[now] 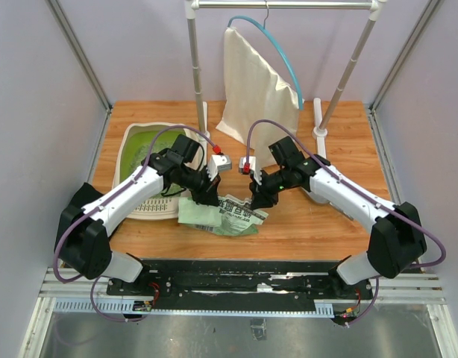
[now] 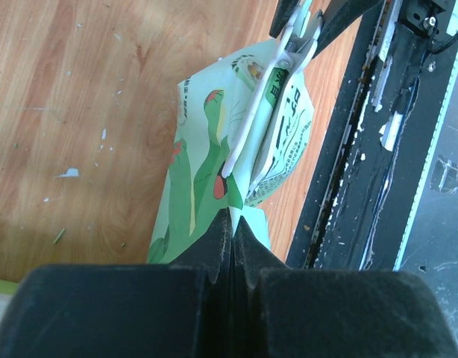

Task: Fill the litter box with clean litter
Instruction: Clamp the cat litter bag at the center of the board.

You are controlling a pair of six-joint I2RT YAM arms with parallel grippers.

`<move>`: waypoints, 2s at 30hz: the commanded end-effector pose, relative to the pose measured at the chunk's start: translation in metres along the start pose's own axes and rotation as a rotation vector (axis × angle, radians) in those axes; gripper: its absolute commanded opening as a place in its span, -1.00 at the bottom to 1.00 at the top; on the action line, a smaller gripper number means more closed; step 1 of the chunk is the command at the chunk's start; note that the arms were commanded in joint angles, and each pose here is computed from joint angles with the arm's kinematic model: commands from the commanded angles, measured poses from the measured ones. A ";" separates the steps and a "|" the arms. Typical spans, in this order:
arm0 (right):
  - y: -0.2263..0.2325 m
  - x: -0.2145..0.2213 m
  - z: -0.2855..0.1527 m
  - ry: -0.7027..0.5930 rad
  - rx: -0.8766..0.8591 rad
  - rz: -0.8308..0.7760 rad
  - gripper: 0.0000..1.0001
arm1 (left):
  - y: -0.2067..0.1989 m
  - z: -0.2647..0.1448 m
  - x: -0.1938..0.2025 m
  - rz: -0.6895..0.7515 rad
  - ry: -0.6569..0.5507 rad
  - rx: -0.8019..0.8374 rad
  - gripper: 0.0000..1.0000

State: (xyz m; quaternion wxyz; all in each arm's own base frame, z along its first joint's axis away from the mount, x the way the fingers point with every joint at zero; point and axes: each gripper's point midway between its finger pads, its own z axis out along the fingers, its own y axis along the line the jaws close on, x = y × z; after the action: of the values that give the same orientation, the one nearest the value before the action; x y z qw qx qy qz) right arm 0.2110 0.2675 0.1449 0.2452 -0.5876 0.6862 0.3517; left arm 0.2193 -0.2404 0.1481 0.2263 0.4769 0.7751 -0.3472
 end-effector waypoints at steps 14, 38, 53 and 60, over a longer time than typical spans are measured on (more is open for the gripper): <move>-0.022 -0.022 -0.045 -0.300 0.370 0.075 0.39 | 0.003 -0.007 -0.008 0.030 -0.054 -0.056 -0.29; -0.049 -0.032 -0.032 -0.277 0.335 -0.009 0.40 | 0.028 -0.026 0.011 0.054 -0.116 -0.174 -0.99; -0.012 -0.051 -0.040 -0.390 0.121 -0.157 0.42 | -0.002 -0.038 -0.003 0.272 -0.270 -0.130 -0.99; -0.005 -0.038 -0.025 -0.328 0.060 -0.174 0.28 | -0.004 -0.041 -0.007 0.289 -0.282 -0.132 -0.99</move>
State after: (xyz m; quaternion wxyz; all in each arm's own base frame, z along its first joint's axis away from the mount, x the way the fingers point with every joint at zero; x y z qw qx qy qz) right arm 0.2298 0.2677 0.1850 0.4039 -0.5442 0.6186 0.3977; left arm 0.2116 -0.2052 0.1584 0.3656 0.4957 0.7225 -0.3140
